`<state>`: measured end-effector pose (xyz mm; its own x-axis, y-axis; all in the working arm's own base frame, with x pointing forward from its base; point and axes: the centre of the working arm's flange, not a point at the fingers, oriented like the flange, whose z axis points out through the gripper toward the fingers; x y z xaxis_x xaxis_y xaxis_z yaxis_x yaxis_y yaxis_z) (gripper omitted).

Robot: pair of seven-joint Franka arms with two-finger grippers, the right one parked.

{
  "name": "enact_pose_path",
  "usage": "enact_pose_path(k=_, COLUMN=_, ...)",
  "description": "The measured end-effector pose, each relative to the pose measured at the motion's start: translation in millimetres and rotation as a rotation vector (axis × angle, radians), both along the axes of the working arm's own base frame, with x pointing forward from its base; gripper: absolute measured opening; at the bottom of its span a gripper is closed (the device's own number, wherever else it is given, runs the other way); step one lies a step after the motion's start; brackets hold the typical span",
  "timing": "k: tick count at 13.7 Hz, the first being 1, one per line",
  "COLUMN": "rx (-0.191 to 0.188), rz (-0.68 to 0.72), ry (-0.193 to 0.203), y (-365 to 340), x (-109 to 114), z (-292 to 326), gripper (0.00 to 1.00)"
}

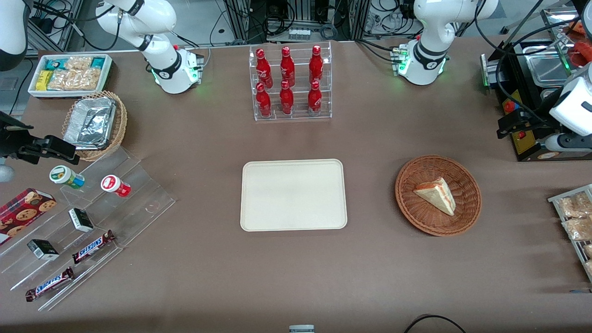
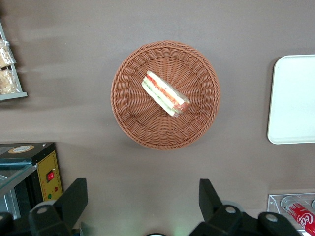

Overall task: Place sandwich from basket to tray
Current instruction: 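Move the left gripper over the wicker basket toward the sandwich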

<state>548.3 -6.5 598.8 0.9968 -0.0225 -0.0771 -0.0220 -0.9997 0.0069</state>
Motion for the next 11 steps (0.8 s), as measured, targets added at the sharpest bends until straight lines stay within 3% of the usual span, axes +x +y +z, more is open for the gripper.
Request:
enact_pose_path(k=4, rx=0.037, rz=-0.003, ry=0.005, y=4, x=2, z=-3, gripper=1.00)
enact_pose_path(k=7, rx=0.059, rz=0.006, ry=0.042, y=7, x=12, z=-24, gripper=1.00)
enact_pose_path(k=11, rx=0.074, rz=0.118, ry=0.045, y=6, x=31, z=-75, gripper=1.00)
